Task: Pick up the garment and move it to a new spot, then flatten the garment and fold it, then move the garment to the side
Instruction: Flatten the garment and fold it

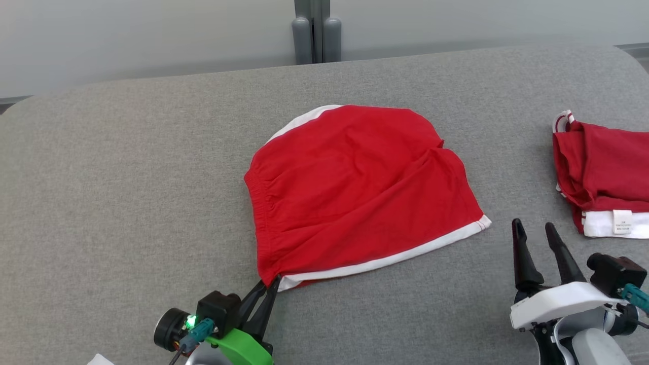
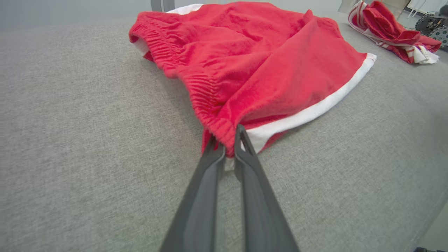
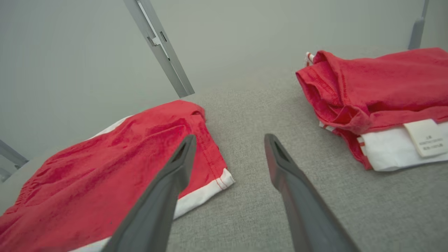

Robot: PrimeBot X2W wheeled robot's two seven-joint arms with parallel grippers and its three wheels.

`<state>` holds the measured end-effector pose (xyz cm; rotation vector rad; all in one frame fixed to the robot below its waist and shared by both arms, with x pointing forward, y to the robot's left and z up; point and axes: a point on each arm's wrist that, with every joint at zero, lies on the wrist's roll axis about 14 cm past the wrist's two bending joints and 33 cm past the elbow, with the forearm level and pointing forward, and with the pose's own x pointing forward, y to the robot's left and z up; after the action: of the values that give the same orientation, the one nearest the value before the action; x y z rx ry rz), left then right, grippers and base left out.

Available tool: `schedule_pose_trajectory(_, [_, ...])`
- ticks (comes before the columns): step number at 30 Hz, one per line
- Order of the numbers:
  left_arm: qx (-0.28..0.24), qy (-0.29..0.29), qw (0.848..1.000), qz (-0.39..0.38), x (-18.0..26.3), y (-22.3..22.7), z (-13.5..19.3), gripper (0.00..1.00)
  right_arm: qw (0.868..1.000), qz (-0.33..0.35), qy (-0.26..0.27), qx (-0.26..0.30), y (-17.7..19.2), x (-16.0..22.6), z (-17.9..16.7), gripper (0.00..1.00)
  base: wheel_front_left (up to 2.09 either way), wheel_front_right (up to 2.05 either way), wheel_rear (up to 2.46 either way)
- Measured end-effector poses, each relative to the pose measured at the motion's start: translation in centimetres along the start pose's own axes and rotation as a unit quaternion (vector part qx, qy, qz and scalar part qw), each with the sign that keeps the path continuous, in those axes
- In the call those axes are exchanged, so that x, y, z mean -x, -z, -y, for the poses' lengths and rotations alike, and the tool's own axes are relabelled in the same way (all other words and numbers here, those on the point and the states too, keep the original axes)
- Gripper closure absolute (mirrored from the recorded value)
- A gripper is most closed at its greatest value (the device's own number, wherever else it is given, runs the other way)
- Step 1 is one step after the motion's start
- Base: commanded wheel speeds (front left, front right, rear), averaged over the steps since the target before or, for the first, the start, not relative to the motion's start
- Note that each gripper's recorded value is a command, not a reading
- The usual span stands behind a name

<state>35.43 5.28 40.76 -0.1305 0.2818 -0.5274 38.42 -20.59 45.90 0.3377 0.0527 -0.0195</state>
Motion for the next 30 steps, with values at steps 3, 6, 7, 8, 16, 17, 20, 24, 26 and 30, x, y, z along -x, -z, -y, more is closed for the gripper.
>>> schedule_pose_trajectory(3, [-0.002,-0.001,1.0,0.008,0.0,-0.5,0.0,1.0,0.999,-0.029,-0.001,0.013,1.6,-0.3,0.2,0.0,0.0,0.0,0.0])
schedule_pose_trajectory(6, [-0.005,-0.001,1.0,0.013,0.1,-0.8,0.2,1.0,0.997,-0.073,0.005,0.018,3.6,-0.6,0.6,0.0,0.0,0.0,0.0])
schedule_pose_trajectory(7, [-0.006,0.0,1.0,0.014,0.2,-0.8,0.3,1.0,0.996,-0.082,0.007,0.017,4.0,-0.9,0.7,0.0,0.0,0.0,0.0])
schedule_pose_trajectory(8, [-0.007,0.0,1.0,0.016,0.2,-0.9,0.3,1.0,0.996,-0.091,0.008,0.018,4.3,-1.2,0.7,0.0,0.0,0.0,0.0])
schedule_pose_trajectory(16, [-0.011,0.0,1.0,0.021,0.4,-1.1,0.6,1.0,0.987,-0.149,-0.012,0.056,6.6,-3.0,0.0,0.0,0.0,0.0,0.0])
schedule_pose_trajectory(17, [-0.011,0.0,1.0,0.022,0.5,-1.2,0.6,1.0,0.986,-0.156,-0.015,0.062,6.9,-3.1,-0.1,0.0,0.0,0.0,0.0])
schedule_pose_trajectory(20, [-0.012,-0.001,1.0,0.024,0.6,-1.3,0.6,1.0,0.982,-0.174,-0.019,0.076,7.5,-3.3,-0.1,0.0,0.0,0.0,0.0])
schedule_pose_trajectory(24, [-0.013,-0.002,1.0,0.025,0.7,-1.3,0.6,1.0,0.976,-0.194,-0.026,0.095,8.2,-3.6,-0.1,0.0,0.0,0.0,0.0])
schedule_pose_trajectory(26, [-0.013,-0.003,1.0,0.025,0.7,-1.3,0.5,1.0,0.975,-0.199,-0.028,0.099,8.4,-3.7,-0.1,0.0,0.0,0.0,0.0])
schedule_pose_trajectory(30, [-0.013,-0.002,1.0,0.023,0.6,-1.2,0.6,1.0,0.973,-0.207,-0.03,0.101,8.7,-4.1,-0.2,0.09,0.0,0.0,0.0])
